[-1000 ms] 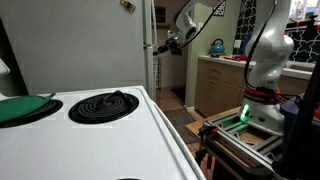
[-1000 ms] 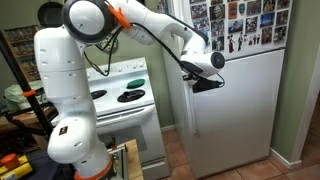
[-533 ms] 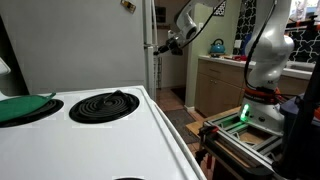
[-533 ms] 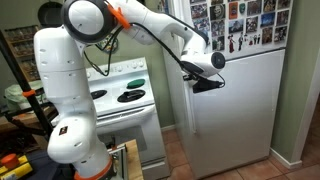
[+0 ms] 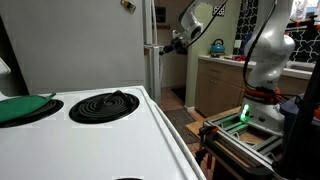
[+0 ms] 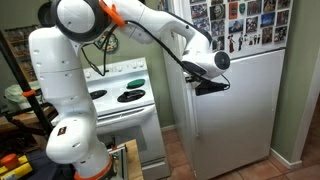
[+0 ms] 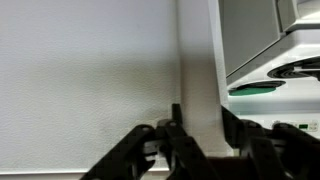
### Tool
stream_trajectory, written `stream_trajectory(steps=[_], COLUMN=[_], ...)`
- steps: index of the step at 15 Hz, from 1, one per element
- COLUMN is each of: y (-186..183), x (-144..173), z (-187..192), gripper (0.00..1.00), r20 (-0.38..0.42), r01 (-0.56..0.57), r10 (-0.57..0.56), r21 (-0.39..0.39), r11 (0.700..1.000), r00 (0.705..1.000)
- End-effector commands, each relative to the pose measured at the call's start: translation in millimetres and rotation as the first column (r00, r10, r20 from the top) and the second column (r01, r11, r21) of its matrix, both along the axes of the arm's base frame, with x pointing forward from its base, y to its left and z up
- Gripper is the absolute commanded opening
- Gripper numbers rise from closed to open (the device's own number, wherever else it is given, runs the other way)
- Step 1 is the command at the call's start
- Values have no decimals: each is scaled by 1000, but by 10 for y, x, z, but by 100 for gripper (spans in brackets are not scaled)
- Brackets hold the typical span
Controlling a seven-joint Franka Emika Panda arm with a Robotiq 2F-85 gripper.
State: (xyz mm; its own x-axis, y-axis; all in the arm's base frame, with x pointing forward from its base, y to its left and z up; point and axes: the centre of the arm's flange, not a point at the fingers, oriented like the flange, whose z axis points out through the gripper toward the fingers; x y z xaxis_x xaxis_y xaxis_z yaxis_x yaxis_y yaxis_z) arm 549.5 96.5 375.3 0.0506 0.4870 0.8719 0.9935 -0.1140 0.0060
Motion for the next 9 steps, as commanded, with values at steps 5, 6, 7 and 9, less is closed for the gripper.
stream_trajectory(steps=[5,6,7,9], y=[-881,-971,-1041,-1148], x=[-114,-110,-105,-81], z=[147,174,193,227], gripper=[70,77,84,99], r20=[27,36,43,54], r01=[84,91,101,122], r10=[-82,-89,-98,-118], r21=[-73,-78,-81,-86], r11=[994,993,992,989], r00=[996,995,994,992])
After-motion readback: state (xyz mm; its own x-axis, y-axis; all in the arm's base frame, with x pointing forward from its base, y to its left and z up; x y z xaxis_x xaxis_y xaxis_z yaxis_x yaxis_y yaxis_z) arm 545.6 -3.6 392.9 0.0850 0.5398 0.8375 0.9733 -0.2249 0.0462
